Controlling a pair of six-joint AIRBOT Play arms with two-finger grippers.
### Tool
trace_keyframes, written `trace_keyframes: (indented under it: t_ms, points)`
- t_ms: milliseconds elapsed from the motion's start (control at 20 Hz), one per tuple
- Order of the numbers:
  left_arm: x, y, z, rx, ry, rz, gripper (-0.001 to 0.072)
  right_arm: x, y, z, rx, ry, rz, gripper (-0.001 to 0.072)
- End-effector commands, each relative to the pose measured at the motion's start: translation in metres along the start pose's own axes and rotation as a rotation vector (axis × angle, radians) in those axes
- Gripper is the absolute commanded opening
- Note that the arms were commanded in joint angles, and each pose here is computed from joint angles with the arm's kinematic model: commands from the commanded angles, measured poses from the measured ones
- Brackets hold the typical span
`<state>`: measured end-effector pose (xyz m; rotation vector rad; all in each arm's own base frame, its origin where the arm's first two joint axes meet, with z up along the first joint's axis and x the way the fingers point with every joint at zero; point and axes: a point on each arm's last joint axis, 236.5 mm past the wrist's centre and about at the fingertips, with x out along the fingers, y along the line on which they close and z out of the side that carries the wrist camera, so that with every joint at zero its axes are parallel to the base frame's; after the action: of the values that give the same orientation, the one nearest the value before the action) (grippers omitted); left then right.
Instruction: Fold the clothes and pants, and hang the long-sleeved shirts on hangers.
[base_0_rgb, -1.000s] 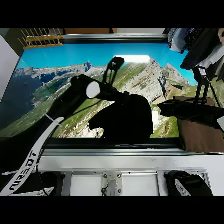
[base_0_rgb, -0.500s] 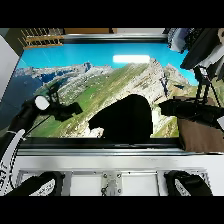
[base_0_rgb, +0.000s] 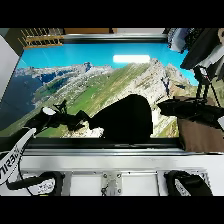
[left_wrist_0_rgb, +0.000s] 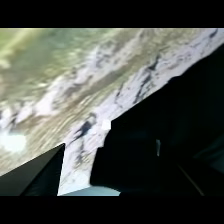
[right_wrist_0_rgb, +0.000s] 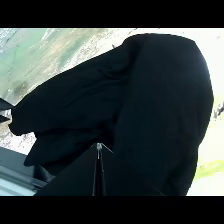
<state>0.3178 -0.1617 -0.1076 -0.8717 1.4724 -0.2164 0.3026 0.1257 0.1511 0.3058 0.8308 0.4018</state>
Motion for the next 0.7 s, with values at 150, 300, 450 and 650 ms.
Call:
trace_keyframes:
  t_ms: [150,300,450,650]
  points:
    - [0.032,-0.049,-0.008,0.125,0.071,-0.041,0.0621,0.000,0.001,0.000,0.002,0.000,0.002,0.0020]
    - [0.031,-0.064,-0.005,0.169,0.061,-0.051,0.0569,0.000,0.001,0.000,0.002,0.000,0.002,0.0020]
    - [0.031,-0.066,0.000,0.176,0.043,-0.053,0.0181,0.000,0.001,0.000,0.002,0.000,0.002,0.0020]
    - [0.031,-0.069,0.003,0.191,0.020,-0.052,0.0013,0.000,0.000,0.000,0.001,0.000,0.001,0.0020]
